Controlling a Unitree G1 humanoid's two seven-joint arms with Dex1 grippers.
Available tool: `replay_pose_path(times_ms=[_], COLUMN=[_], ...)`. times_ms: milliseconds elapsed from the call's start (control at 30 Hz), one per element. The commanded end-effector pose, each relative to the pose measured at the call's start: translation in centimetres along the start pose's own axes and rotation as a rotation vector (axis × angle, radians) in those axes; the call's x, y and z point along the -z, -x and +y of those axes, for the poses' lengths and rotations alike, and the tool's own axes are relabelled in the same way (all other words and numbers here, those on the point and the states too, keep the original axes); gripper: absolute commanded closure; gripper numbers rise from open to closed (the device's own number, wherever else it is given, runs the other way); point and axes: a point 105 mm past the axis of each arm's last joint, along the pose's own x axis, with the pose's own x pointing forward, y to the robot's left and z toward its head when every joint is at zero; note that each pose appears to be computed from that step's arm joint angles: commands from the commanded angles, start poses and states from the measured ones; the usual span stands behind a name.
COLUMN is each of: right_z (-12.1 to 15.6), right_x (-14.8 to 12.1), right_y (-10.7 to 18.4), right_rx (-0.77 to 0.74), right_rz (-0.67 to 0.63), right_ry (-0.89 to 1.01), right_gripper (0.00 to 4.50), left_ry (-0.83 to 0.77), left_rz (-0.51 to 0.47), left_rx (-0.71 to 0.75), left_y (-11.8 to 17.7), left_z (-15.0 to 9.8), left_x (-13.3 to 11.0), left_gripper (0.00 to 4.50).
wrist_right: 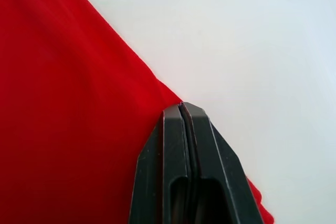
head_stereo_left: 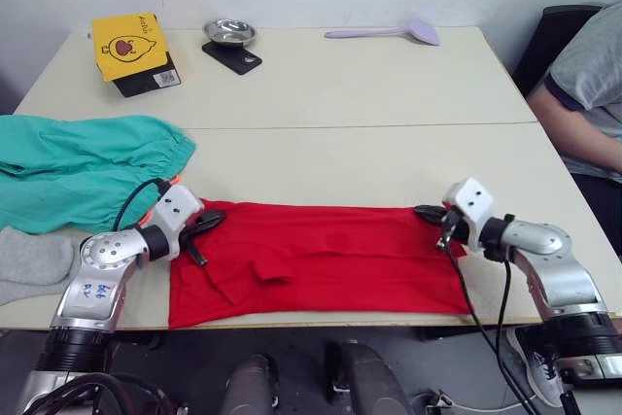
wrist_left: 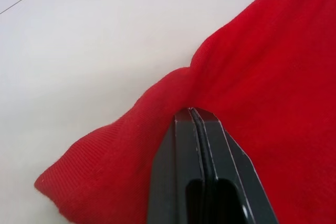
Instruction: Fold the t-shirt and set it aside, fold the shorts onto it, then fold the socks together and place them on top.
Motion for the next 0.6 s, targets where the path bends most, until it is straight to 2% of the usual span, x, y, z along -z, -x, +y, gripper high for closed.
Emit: replay_pose_path(times_ms=[33,167,233,433,500,600], right_z=[0.8,2.4,3.7,5.8,5.8,4.2], right_x=[-4.2,-6.0,-6.2,-4.4,-4.0,-2.8], right_y=[0.4,-0.6,-1.6,-4.0,-4.8,-4.8], right_rx=[-0.109,-0.192,-0.225,-0.230,-0.173,-0.050], right_rz=[-0.202,-0.230,-0.226,-0.140,-0.129,-0.091], right_ry=[-0.006,0.011,0.041,0.116,0.105,0.090], right_gripper=[4.50,4.50,4.50,4.50,4.50,4.50], left_ry=[0.017,0.023,0.023,0.037,0.035,0.057], left_rz=[-0.081,-0.188,-0.206,-0.183,-0.144,-0.074], left_rx=[0.038,0.146,0.200,0.230,0.198,0.069], left_y=[0.5,0.4,-0.2,-2.0,-2.9,-3.5], left_z=[-0.1,-1.0,-2.0,-3.8,-4.0,-2.6], left_x=[-0.7,-3.2,-3.9,-3.7,-3.0,-1.6], left_gripper=[4.48,4.48,4.48,4.48,4.48,4.48])
